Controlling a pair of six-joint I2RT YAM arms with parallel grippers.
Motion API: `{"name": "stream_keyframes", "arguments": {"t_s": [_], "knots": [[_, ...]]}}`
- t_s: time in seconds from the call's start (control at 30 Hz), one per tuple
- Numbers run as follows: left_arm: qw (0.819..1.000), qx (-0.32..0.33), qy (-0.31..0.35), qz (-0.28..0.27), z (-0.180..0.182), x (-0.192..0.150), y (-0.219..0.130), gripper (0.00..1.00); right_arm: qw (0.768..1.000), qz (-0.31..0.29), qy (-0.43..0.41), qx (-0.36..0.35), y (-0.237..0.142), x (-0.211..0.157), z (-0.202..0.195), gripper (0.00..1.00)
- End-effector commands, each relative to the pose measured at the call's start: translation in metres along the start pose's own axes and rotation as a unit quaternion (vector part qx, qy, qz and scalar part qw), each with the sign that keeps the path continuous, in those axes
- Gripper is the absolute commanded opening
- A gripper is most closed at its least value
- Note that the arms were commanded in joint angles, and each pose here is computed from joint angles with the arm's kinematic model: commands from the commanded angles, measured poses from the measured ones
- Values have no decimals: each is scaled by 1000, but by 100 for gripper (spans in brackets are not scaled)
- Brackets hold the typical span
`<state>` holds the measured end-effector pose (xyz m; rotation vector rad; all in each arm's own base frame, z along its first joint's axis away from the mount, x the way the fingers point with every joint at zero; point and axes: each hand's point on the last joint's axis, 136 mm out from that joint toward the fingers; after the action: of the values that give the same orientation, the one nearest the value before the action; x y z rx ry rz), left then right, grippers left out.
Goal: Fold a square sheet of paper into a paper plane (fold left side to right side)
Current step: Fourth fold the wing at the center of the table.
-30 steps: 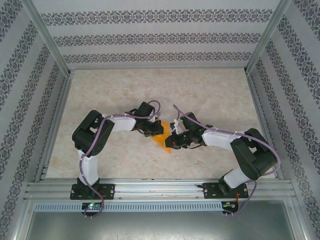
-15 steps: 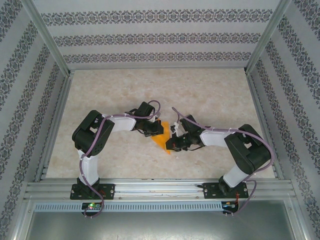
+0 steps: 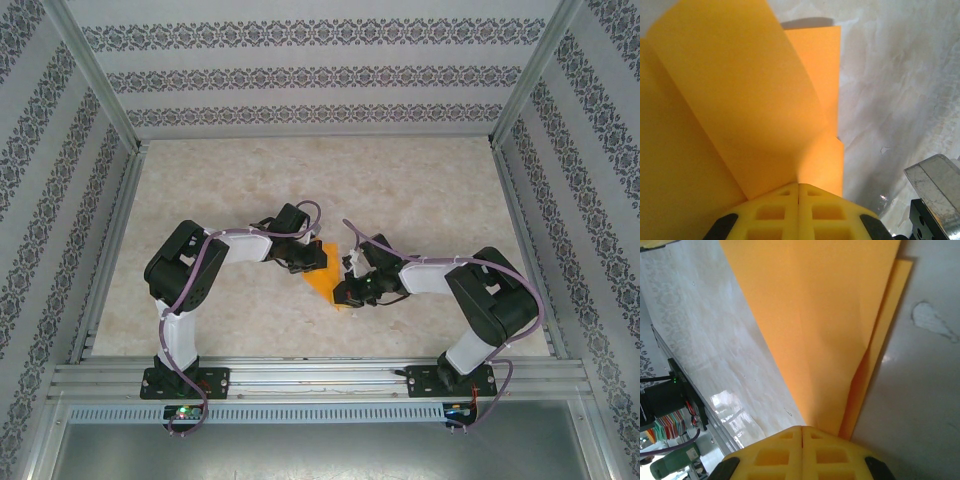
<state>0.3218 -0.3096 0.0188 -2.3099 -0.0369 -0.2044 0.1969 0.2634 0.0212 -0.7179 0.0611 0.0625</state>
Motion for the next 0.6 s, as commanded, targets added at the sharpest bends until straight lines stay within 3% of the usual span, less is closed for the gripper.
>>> {"name": "stream_keyframes", "arguments": {"t_s": [0.0,0.57], "knots": [[997,66,-19,27,37,-19,12,0,1000,5,2,-18,3,-8,-10,0],[997,68,-20,27,39,-18,12,0,999,15,4,-32,3,-13,-17,0]]}}
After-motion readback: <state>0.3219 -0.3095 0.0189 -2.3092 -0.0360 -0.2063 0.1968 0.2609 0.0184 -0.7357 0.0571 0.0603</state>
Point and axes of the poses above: each hand's point on the last joint's axis, 136 mm out from that joint toward the fingers, its own y axis out along the fingers, its own z axis along the line the jaws close on, x = y × z, and after that the axes turned 4 degrees about y, right-handed
